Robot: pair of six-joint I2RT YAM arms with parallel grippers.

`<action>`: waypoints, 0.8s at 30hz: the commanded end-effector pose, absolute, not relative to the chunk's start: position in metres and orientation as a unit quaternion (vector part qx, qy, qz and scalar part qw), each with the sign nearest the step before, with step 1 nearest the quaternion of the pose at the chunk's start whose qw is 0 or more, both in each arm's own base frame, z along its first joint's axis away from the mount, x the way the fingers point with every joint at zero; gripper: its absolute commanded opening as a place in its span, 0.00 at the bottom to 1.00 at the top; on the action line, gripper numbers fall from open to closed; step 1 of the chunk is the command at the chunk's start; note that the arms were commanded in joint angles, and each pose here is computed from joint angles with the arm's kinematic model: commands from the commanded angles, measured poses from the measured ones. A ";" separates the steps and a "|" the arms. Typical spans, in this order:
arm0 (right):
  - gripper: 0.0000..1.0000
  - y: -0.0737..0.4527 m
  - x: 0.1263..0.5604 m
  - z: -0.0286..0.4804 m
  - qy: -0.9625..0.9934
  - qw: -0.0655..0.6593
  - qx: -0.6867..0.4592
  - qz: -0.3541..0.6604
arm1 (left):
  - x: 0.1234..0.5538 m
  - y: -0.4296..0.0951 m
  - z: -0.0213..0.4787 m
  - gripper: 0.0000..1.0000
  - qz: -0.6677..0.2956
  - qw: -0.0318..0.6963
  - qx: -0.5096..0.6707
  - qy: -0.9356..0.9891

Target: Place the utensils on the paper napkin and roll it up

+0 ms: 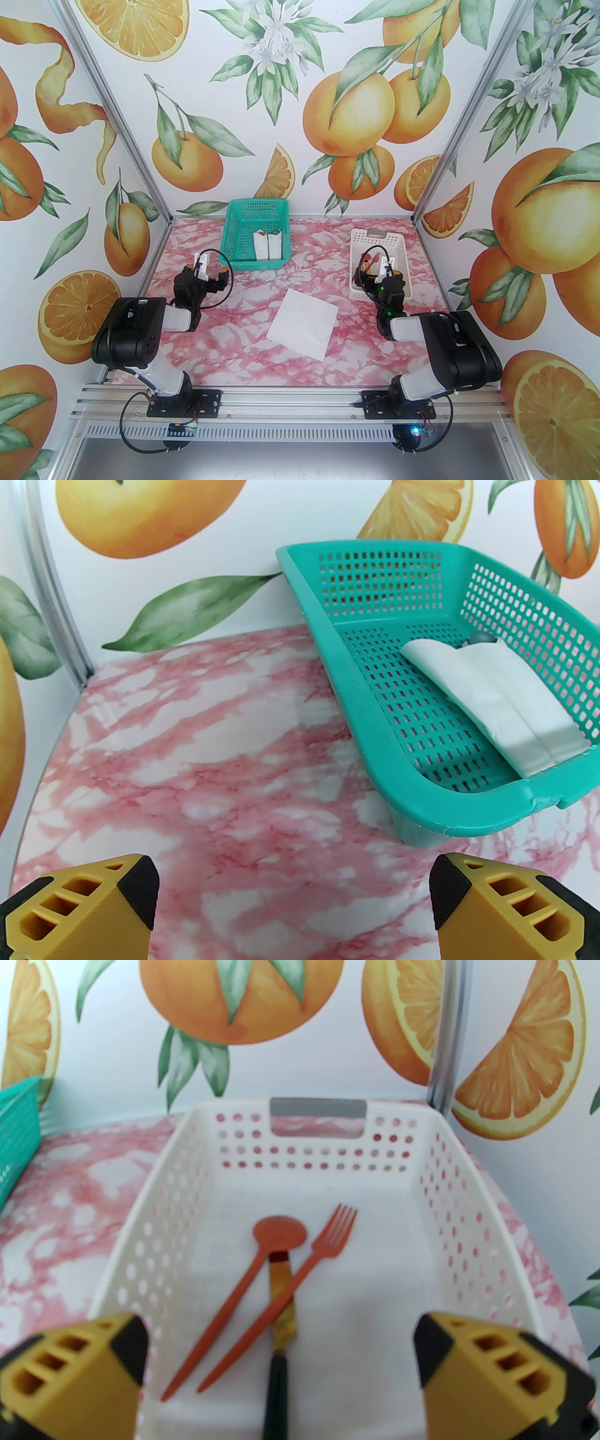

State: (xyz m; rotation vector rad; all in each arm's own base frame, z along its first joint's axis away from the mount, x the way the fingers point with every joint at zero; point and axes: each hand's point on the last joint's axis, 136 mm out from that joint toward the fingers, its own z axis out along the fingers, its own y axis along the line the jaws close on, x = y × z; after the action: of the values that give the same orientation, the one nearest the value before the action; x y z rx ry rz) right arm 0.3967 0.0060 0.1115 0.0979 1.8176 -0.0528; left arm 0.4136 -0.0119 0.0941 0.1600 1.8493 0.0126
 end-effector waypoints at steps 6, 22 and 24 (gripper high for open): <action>1.00 0.006 0.401 0.116 0.785 0.618 0.045 -0.027 | 0.419 -0.013 0.105 1.00 0.007 0.610 0.070 0.789; 1.00 0.005 0.401 0.116 0.785 0.618 0.048 -0.026 | 0.419 -0.013 0.105 1.00 0.007 0.610 0.070 0.789; 1.00 0.005 0.401 0.116 0.785 0.618 0.047 -0.026 | 0.419 -0.013 0.104 1.00 0.006 0.610 0.070 0.790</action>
State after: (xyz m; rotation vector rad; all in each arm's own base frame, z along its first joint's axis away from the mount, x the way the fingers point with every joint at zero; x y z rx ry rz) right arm 0.3967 0.0060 0.1115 0.0983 1.8175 -0.0525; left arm 0.4135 -0.0120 0.0941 0.1603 1.8493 0.0122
